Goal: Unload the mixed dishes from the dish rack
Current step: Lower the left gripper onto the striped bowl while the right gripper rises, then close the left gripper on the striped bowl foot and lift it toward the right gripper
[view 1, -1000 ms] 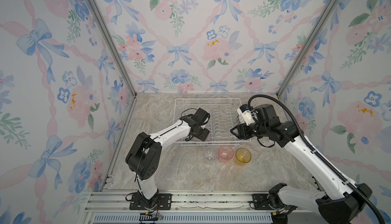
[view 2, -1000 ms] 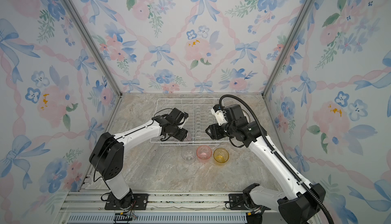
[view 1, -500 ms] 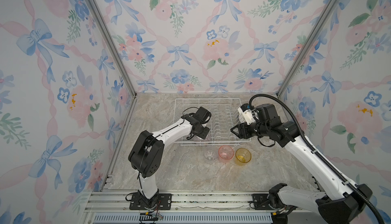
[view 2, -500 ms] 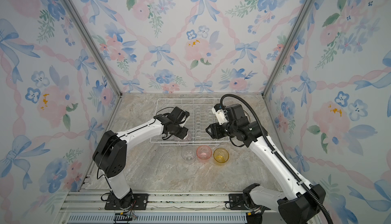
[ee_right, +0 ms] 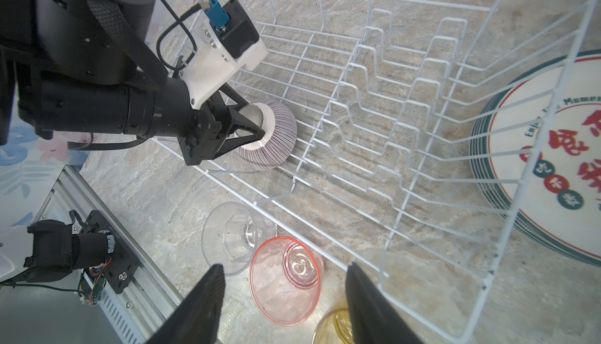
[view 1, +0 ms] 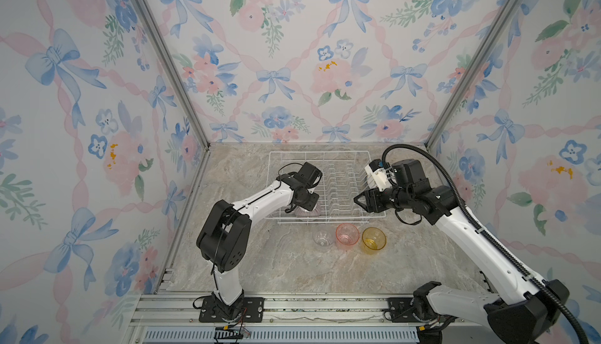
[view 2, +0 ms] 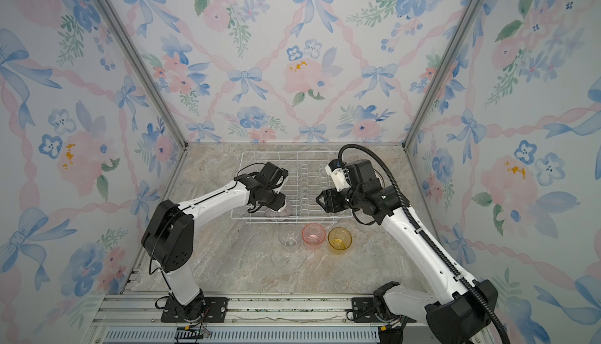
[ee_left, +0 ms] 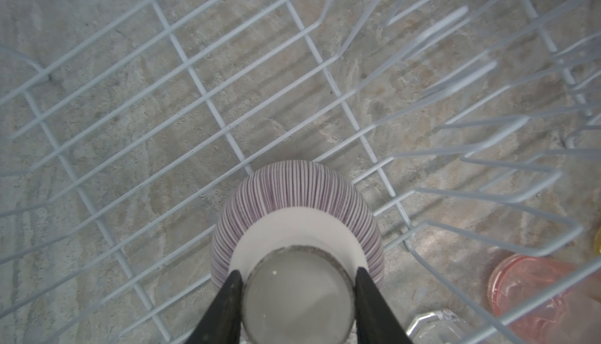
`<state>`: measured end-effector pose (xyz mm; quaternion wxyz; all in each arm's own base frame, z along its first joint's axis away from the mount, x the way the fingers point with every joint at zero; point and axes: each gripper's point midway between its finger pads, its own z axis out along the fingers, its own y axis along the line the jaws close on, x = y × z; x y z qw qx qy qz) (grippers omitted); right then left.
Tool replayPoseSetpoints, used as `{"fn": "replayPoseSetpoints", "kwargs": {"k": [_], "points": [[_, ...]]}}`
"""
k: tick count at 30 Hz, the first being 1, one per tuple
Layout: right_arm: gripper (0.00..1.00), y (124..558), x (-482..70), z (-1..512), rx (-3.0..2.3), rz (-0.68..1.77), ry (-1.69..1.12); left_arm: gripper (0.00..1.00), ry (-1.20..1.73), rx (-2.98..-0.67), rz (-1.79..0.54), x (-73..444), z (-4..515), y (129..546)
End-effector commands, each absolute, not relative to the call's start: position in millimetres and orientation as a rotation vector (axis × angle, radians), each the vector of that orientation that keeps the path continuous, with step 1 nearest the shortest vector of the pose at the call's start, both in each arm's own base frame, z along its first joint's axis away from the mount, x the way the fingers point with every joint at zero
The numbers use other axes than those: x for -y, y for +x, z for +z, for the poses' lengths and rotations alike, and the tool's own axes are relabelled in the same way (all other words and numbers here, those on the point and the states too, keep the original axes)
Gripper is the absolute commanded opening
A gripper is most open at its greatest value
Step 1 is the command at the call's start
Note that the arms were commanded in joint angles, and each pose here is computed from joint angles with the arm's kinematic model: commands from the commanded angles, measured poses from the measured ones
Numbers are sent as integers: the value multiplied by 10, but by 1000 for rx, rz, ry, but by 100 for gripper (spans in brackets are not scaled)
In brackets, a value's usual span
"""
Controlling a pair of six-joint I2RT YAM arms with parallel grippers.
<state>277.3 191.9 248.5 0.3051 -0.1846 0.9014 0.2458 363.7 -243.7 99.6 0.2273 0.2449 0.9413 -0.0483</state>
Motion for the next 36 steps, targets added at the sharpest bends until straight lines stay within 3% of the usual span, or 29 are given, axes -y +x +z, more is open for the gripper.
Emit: {"fn": "replayPoseSetpoints", "kwargs": {"k": [1, 7, 10, 14, 16, 22, 31, 36], "points": [[62, 2808, -1920, 2429, -2389, 652, -496, 41, 669, -2624, -54, 2272, 926, 3717], [62, 2804, -1925, 2402, -2397, 656, -494, 42, 654, -2609, -40, 2236, 964, 3869], [62, 2809, -1928, 2382, -2401, 658, -490, 53, 646, -2607, -39, 2230, 973, 3909], [62, 2822, -1949, 2357, -2407, 667, -493, 80, 652, -2606, -49, 2239, 973, 3904], [62, 2828, -1960, 2353, -2407, 673, -493, 83, 653, -2610, -44, 2225, 963, 3880], [62, 2845, -1973, 2325, -2412, 676, -496, 70, 634, -2613, -37, 2153, 988, 3821], [62, 2871, -2038, 2268, -2417, 714, -499, 61, 626, -2629, -40, 2107, 945, 3801], [61, 2894, -2217, 2240, -2403, 840, -506, 37, 633, -2632, -54, 2122, 935, 3799]]}}
